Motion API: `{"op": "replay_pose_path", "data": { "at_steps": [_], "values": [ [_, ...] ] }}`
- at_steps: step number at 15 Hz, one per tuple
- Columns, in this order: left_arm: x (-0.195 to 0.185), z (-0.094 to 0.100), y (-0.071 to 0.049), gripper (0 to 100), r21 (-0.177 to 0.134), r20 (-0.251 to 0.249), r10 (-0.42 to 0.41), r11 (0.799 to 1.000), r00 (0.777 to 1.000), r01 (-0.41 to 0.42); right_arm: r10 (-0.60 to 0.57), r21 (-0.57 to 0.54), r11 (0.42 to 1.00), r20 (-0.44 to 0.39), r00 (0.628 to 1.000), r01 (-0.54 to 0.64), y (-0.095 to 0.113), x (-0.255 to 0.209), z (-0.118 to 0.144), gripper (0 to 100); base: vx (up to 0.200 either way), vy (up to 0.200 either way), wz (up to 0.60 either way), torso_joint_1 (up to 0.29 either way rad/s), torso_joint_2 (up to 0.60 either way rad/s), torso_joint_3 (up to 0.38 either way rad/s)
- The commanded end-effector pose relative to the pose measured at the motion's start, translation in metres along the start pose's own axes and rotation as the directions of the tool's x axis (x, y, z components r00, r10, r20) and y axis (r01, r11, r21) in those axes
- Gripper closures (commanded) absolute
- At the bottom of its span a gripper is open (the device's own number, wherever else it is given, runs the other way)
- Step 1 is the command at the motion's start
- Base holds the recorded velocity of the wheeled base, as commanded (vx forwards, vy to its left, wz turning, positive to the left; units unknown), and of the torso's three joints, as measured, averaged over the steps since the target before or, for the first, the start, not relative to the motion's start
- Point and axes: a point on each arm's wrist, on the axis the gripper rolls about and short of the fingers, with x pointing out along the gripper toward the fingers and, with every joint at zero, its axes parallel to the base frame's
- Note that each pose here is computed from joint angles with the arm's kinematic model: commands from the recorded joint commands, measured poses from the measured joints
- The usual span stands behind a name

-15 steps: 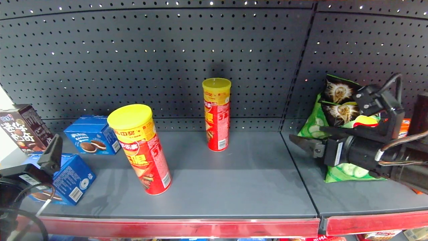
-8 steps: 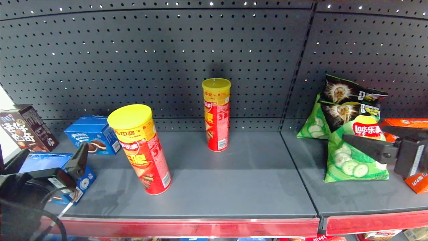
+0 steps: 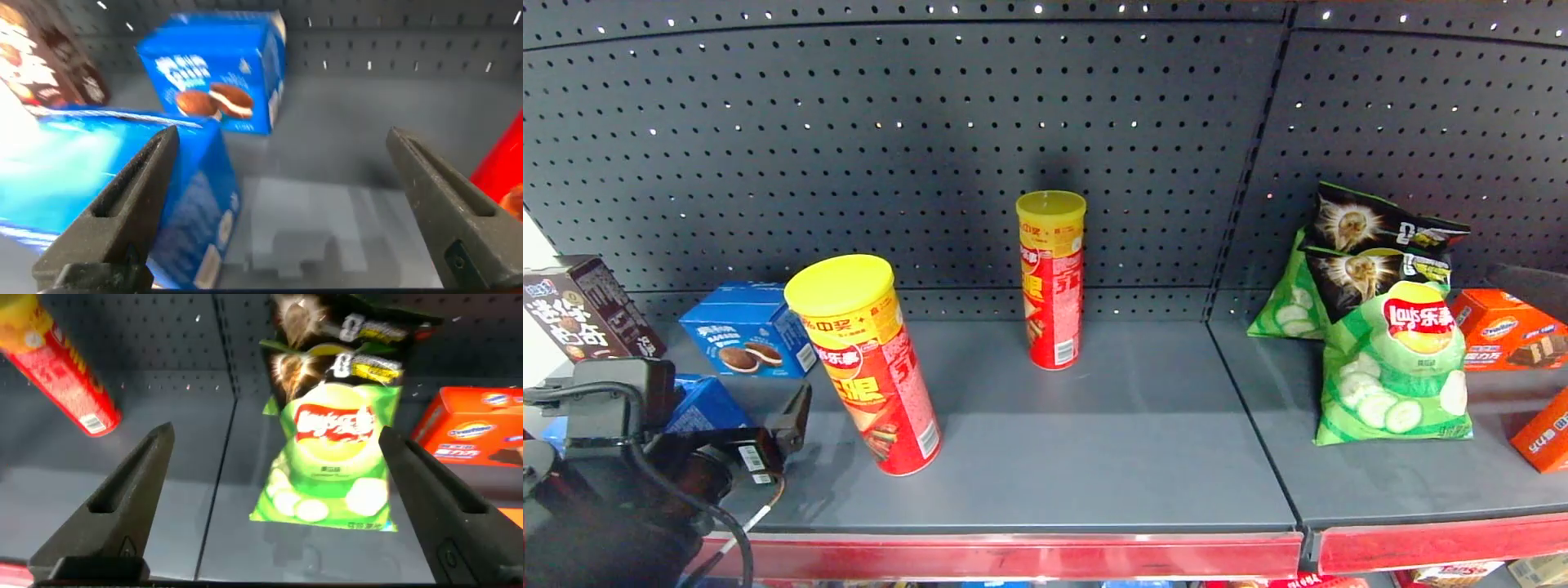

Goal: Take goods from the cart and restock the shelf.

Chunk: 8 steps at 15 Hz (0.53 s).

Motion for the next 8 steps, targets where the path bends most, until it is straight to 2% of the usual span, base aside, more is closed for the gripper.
{"op": "replay_pose_path", "data": {
  "at_steps": [1,5,8],
  "values": [
    [0.010,-0.010,-0.006,0,0.026,-0.045,0.000,1.000,0.999,0.002,-0.007,0.018,1.000,0.011,1.000,0.007,-0.002,-0.004,0.000,0,0.000,0.000,0.00,0.000,0.00,0.000],
    [0.011,-0.013,-0.010,0,0.041,-0.057,-0.013,0.999,0.998,0.015,-0.009,0.048,0.999,0.024,1.000,0.007,-0.005,-0.012,-0.001,0,0.000,0.000,0.00,0.000,0.00,0.000],
    [0.006,-0.014,-0.022,0,0.046,-0.061,-0.080,0.996,0.995,0.083,-0.009,0.046,0.999,0.017,1.000,0.009,-0.006,-0.014,-0.005,0,0.000,0.000,0.00,0.000,0.00,0.000]
  ]
}}
